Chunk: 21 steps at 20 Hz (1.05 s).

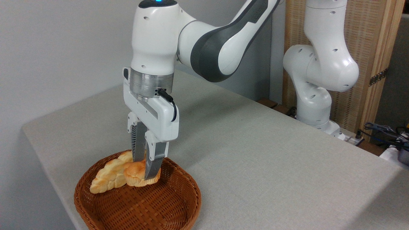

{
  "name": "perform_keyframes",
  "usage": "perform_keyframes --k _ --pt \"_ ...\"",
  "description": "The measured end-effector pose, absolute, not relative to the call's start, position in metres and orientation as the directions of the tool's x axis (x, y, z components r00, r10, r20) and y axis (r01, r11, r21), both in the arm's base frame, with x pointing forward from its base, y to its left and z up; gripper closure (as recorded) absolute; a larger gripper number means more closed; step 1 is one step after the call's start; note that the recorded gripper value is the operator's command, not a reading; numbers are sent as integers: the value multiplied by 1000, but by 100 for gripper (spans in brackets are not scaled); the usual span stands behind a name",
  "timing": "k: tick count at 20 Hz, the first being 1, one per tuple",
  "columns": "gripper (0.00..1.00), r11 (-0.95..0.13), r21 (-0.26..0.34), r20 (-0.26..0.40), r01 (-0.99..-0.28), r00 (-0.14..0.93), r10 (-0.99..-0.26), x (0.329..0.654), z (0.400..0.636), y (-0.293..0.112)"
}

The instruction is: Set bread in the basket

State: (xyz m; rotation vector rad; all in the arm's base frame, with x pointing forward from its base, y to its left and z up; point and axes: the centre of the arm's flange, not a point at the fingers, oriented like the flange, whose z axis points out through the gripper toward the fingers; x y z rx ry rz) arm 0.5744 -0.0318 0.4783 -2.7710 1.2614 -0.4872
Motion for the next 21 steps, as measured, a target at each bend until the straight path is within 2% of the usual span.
perform_keyframes --k 9,11,13,15,21 --pt "0 -665 -186 265 -723 615 -742 575 482 -32" --pt "0 -689 -183 278 -702 635 -721 577 487 -32" --pt "0 -725 -184 305 -664 662 -684 578 501 -33" --pt "0 -741 -164 303 -651 681 -666 576 515 -37" --pt "0 -725 -63 200 -686 703 -682 560 559 -45"
